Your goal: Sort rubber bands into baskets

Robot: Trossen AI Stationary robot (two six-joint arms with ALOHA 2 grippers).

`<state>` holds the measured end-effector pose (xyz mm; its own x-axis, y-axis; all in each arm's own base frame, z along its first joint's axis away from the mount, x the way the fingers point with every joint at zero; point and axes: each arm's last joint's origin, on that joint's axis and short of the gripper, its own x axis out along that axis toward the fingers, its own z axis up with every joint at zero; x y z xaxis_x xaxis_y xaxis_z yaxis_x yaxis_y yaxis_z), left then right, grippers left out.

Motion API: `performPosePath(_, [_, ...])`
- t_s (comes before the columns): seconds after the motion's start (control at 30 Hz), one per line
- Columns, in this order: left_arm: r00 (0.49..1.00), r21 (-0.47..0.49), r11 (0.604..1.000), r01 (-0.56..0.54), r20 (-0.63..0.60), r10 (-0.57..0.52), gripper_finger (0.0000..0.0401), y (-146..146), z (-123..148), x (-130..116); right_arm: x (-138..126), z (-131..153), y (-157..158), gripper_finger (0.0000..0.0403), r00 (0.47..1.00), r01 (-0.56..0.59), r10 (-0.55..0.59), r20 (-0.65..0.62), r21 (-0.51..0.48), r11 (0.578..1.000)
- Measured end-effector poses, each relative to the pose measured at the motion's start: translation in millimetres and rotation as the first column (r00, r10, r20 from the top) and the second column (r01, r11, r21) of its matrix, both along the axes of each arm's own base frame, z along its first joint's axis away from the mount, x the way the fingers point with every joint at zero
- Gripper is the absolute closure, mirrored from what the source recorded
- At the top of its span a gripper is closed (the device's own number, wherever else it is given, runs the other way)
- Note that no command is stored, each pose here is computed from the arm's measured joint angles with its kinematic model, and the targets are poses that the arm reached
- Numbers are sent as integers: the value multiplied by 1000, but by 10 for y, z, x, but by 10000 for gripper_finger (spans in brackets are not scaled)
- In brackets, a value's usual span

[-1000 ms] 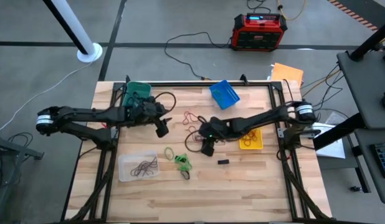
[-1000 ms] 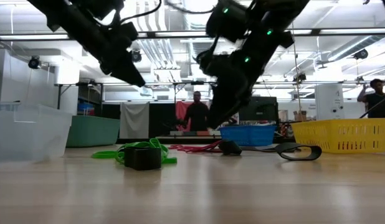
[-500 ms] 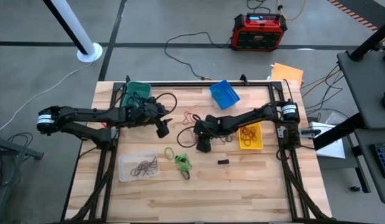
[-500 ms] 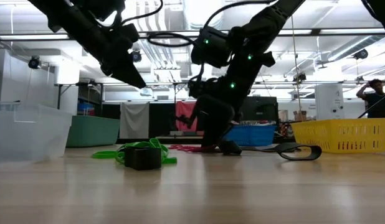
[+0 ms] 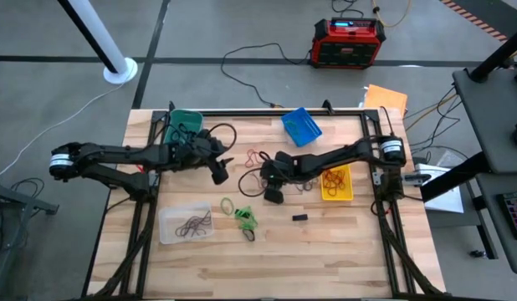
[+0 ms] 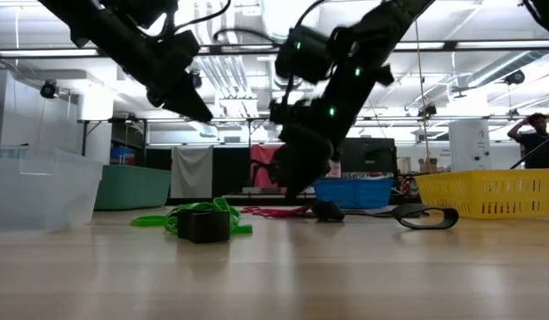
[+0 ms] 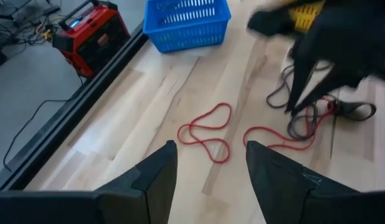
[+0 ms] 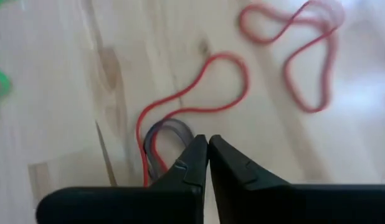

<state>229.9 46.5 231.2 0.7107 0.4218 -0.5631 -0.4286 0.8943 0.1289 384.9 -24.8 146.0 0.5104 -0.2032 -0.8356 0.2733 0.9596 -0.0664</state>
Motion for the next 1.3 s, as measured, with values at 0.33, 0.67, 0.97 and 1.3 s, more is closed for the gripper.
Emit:
performPosePath(0.33, [1000,3,1000,6,23,-6,226,-18,-174,-37,-272,418,62,394,987,19,-5,160,-87,996])
performPosePath(0.67, [991,18,997,69,115,-71,226,-26,-116,12,-423,63,72,382,978,-25,47,203,-111,994])
performPosePath(0.97, [987,36,996,85,137,-89,226,-26,-90,27,-193,-202,70,293,982,-61,81,172,-115,992])
performPosePath(1.3, [987,33,995,89,133,-92,226,-28,-108,21,-151,-329,57,295,989,-65,77,127,-95,993])
